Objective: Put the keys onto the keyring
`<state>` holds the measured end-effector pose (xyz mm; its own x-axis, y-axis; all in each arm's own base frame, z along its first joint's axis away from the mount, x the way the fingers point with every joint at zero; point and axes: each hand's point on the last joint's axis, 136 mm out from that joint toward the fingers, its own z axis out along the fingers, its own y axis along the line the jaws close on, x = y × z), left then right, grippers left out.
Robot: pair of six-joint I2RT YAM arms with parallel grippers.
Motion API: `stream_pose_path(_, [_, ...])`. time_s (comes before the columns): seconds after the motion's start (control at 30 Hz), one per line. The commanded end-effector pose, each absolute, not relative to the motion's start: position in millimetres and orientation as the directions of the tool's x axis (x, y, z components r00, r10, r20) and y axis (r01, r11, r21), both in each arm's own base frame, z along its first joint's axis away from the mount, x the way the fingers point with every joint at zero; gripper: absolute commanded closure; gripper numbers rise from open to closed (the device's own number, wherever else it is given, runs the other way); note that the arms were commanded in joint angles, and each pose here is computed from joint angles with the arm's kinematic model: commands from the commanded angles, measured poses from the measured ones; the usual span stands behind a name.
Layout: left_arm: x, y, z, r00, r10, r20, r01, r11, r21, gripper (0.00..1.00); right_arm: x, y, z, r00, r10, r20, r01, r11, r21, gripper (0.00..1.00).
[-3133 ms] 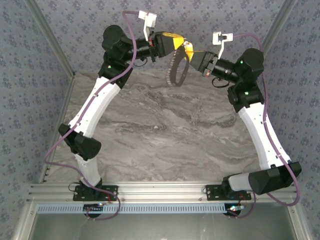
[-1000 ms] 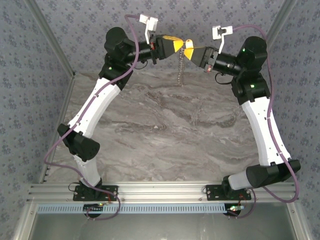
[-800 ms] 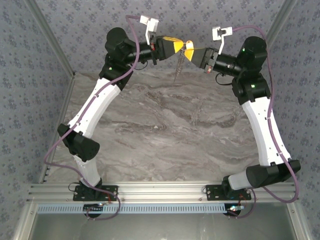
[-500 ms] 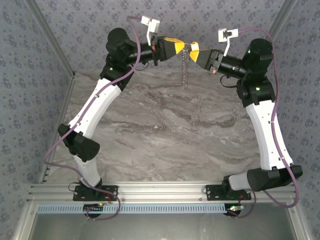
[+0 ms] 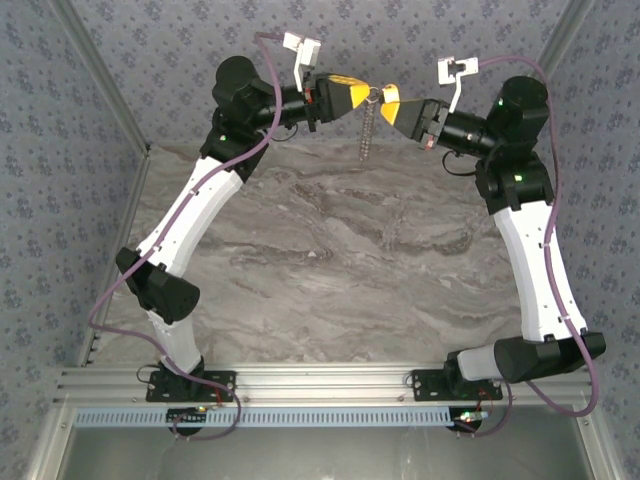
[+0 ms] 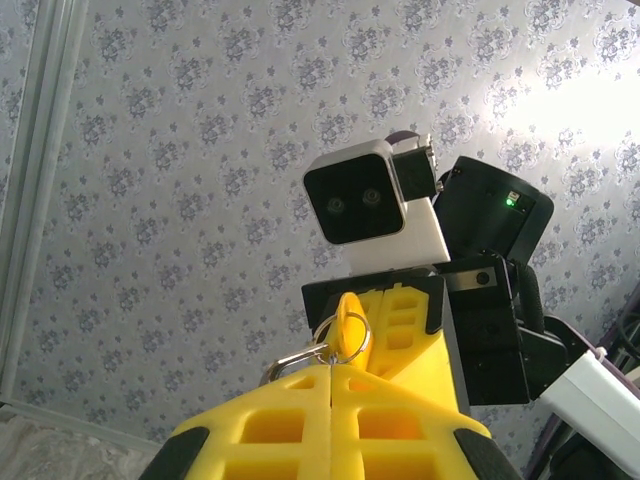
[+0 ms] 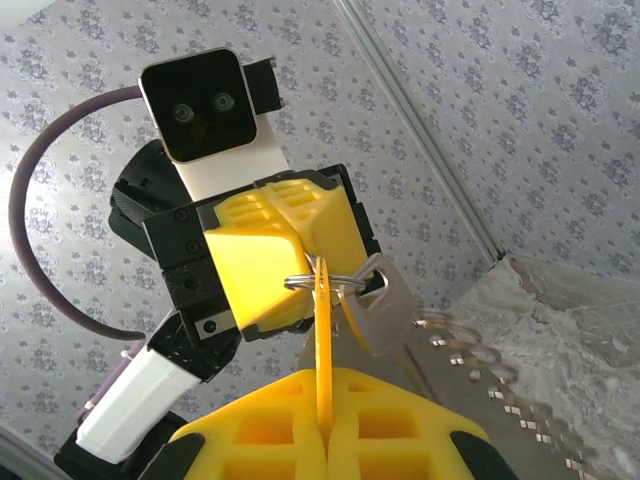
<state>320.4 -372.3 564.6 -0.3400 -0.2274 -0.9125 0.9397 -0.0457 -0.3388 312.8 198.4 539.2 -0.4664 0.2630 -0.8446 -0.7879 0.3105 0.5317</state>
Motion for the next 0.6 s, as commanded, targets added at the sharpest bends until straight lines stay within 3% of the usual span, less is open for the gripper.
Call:
stream_pose_path(0.0, [300, -360, 589, -0.277, -0.256, -0.926, 0.961, -0.059, -0.271, 1.0, 304, 201, 557, -0.418, 0.256, -0.872, -0.824, 0.299, 0.482, 1.0])
stream_pose_path(0.57, [303, -363, 583, -0.289, -0.238, -0.927, 0.957, -0.039, -0.288, 1.0, 310, 207, 548, -0.414, 0.204, -0.887, -0.82, 0.339, 0.461, 1.0])
